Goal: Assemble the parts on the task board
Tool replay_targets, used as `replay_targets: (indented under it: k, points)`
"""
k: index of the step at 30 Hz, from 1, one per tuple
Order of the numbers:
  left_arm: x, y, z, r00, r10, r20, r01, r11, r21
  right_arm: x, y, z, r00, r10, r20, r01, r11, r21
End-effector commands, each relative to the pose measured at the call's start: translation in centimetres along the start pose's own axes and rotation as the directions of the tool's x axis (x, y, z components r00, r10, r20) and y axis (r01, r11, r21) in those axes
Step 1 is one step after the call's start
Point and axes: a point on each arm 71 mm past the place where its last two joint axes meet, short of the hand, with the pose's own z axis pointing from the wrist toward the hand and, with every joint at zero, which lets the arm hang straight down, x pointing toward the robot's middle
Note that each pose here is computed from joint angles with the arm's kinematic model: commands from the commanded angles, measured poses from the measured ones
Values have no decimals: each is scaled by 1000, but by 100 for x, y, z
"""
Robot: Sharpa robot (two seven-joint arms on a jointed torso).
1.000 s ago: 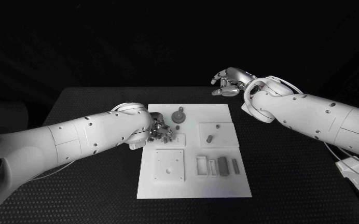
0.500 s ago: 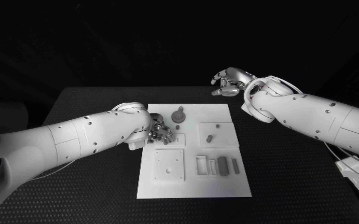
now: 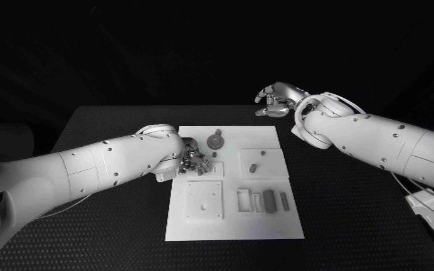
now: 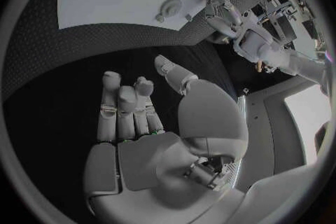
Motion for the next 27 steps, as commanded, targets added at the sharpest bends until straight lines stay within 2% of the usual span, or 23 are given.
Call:
replay_targets:
  k: [1, 27]
  points:
    - [4, -5, 1, 1000, 0, -8, 0, 1000, -6, 10, 9, -1, 1000, -2, -11, 2, 1000, -9]
    - [-18, -5, 4, 1000, -17, 17, 17, 1000, 2, 11, 2, -3, 1000, -2, -17, 2, 1000, -8]
